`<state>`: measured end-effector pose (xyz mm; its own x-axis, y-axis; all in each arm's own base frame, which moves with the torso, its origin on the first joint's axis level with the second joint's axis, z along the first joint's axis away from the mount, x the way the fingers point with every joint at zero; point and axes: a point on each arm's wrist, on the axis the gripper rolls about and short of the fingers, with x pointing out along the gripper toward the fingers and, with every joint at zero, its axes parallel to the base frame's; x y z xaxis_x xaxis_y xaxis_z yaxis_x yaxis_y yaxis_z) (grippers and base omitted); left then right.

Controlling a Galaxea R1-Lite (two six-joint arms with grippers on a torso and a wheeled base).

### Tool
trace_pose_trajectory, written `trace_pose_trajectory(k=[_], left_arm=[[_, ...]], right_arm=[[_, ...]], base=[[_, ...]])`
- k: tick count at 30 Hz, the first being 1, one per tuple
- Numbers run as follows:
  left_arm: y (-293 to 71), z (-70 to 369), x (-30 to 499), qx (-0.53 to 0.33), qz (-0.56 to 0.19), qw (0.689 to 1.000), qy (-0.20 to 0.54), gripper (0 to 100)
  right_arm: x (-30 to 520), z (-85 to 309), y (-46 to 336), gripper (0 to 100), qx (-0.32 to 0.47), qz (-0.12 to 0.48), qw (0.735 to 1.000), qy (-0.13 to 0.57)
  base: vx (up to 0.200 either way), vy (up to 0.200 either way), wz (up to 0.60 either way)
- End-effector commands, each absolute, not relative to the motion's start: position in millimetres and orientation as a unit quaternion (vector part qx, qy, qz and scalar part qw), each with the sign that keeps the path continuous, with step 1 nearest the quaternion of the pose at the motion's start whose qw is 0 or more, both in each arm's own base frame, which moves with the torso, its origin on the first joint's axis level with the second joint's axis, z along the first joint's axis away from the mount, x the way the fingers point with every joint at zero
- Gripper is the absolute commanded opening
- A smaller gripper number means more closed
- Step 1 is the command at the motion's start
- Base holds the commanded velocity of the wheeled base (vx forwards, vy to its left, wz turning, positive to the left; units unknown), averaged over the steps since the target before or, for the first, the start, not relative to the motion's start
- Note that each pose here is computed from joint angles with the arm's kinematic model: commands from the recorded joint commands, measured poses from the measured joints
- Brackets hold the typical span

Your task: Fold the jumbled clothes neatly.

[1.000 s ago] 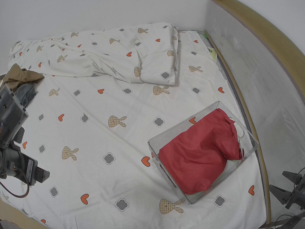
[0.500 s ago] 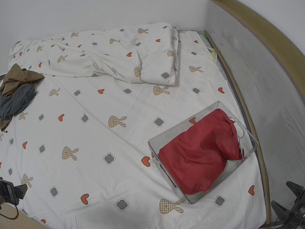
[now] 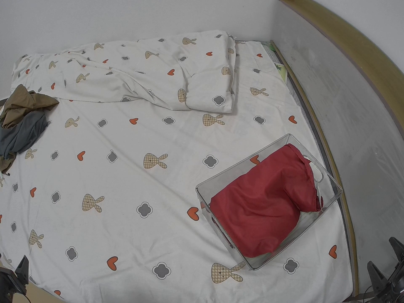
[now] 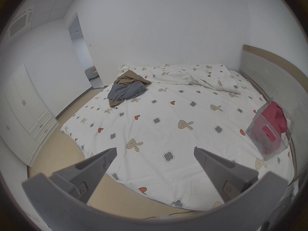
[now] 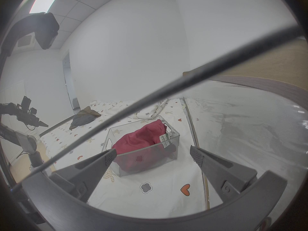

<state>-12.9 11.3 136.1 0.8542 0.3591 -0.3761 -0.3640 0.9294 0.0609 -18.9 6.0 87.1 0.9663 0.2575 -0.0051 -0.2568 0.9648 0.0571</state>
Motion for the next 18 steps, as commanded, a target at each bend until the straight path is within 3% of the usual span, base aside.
trace_pose_trajectory(k=[1, 18], left_arm=[[-0.6, 75.6, -22.9, -0.002, -0.012, 1.000, 0.001, 100], [-0.6, 75.6, -22.9, -0.001, -0.012, 1.000, 0.001, 100]], right_arm=[[-22.2, 75.8, 0.3, 100, -0.006, 0.013, 1.000, 0.003], [-22.3, 75.8, 0.3, 100, -0.003, 0.011, 1.000, 0.002]], base=[[0.000, 0.000, 0.00], [0.000, 0.000, 0.00]])
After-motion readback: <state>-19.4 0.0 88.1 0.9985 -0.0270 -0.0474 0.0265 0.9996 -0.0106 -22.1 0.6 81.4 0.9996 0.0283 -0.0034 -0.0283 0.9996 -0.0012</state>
